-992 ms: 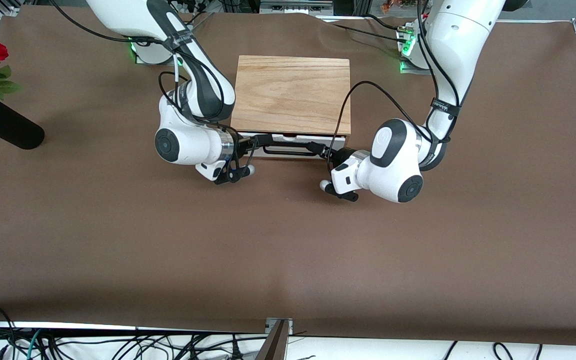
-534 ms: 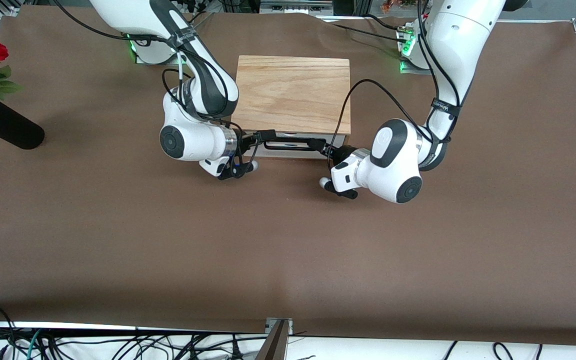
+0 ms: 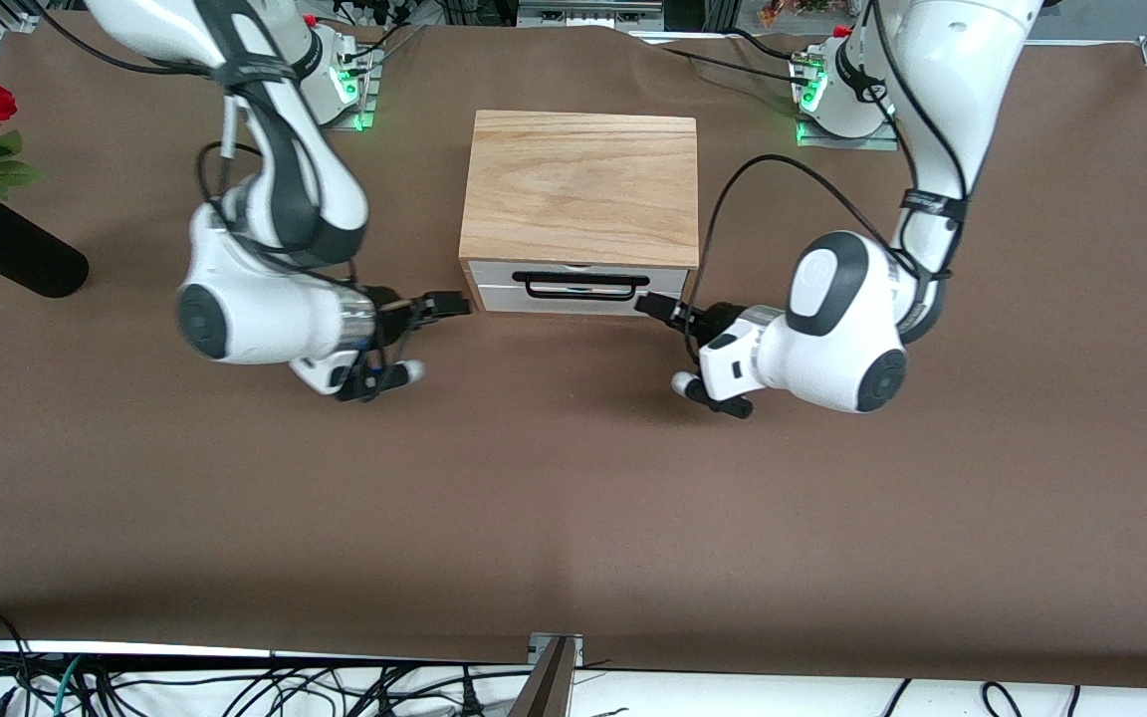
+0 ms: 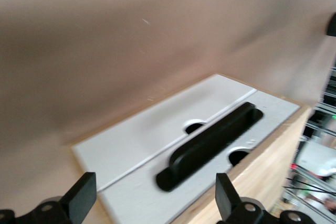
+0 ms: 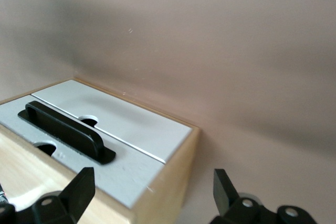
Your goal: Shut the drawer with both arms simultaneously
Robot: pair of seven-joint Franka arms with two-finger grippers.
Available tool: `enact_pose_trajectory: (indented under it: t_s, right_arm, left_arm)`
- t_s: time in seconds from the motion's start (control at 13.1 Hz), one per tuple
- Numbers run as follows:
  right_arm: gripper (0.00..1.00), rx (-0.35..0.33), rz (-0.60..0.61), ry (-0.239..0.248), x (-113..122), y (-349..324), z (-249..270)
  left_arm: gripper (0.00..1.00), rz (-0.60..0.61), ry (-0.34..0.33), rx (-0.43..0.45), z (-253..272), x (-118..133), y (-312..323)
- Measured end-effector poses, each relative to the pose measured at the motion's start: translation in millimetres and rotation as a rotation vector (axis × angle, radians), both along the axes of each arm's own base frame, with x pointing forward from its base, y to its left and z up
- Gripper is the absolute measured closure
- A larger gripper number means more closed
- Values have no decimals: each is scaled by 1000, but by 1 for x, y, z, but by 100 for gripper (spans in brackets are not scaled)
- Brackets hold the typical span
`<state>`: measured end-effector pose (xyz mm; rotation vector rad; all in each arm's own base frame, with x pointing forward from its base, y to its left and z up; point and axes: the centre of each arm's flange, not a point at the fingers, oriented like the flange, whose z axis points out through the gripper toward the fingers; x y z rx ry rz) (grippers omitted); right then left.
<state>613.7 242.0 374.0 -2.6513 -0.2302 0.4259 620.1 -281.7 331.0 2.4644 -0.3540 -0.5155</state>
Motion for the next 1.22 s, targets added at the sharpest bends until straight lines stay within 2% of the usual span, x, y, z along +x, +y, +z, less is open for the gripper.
enact_pose_trajectory:
  t_s: [0.15,0.31,0.53,0.69,0.76,0.92,1.07,1.22]
  right_arm:
    - [0,-50,-22,-40,19,-46,41]
    - [0,-111,-25,-97,24,-78,80]
    - [0,-263,30,-209,8,-99,143]
    - [0,-374,42,-276,-7,-123,187]
    - [0,-395,18,-301,-11,-143,205]
    - [0,-394,-35,-316,-20,-181,230]
    - [0,-388,-45,-317,-33,-191,241]
    - [0,-417,-21,-319,-42,-187,247]
  left_arm:
    - [0,-22,-118,108,38,19,39]
    - [0,-43,-206,205,77,26,71]
    - [0,-95,-342,373,137,22,99]
    - [0,-75,-438,450,193,14,128]
    - [0,-37,-467,464,220,9,151]
    - [0,45,-503,484,265,-8,201]
    - [0,131,-503,512,286,-29,253]
    - [0,180,-474,528,285,-47,289]
